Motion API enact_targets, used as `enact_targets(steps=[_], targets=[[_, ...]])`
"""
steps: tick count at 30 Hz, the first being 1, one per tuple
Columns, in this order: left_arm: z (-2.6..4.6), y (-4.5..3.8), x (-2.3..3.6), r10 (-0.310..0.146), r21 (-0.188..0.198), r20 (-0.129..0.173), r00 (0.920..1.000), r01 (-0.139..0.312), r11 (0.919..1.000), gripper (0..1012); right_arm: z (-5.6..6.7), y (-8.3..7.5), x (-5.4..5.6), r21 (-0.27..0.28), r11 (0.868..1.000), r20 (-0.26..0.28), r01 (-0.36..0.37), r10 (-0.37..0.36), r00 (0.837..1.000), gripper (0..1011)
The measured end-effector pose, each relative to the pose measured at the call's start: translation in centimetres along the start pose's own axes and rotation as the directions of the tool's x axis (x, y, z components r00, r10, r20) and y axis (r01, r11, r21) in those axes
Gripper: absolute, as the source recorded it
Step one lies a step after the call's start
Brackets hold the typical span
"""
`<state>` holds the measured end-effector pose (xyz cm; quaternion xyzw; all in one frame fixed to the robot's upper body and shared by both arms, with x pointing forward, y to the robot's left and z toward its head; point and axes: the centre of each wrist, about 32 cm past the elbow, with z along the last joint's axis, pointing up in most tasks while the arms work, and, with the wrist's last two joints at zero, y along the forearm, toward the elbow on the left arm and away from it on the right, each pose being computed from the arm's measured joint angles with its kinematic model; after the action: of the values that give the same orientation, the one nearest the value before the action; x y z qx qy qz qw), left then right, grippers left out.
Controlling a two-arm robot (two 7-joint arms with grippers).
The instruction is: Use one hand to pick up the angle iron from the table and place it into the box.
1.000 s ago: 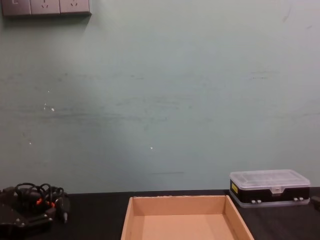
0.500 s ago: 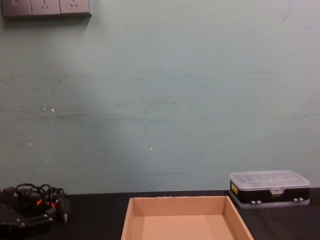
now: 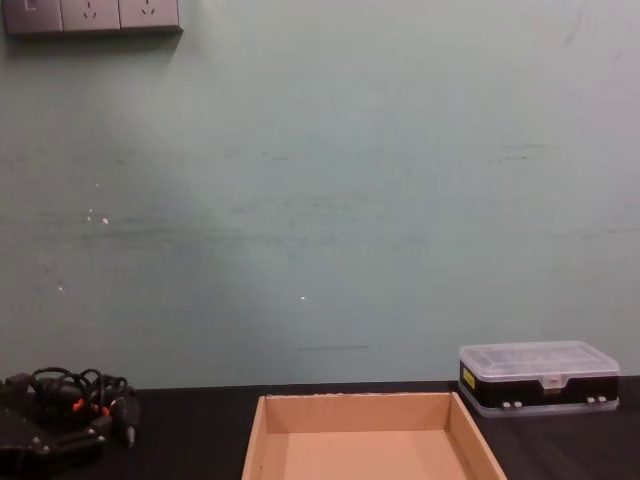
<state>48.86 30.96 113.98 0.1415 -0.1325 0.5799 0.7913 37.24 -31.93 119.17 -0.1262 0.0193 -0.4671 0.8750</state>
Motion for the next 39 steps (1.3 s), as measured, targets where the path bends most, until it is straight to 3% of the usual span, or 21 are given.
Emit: enact_targets(steps=[7,13,21,39], targets=[[0.0,0.0,0.0,0.0,0.0,0.0,1.0,0.0,1.0,1011,-0.1,0.9,-1.0,-0.06,0.998,-0.014,-0.031,0.03,0.999,1003],[0.0,0.0,0.0,0.0,0.0,0.0,1.0,0.0,1.0,1011,-0.5,2.4,-1.4,-0.09,0.996,0.007,-0.025,0.025,1.0,1003],[0.0,0.0,0.0,0.0,0.0,0.0,1.0,0.0,1.0,1011,-0.9,3.6,-1.5,-0.115,0.993,0.023,-0.01,0.012,1.0,1003],[0.0,0.0,0.0,0.0,0.0,0.0,1.0,0.0,1.0,1011,-2.3,5.3,-1.7,-0.147,0.989,-0.015,0.021,-0.024,1.0,1003]])
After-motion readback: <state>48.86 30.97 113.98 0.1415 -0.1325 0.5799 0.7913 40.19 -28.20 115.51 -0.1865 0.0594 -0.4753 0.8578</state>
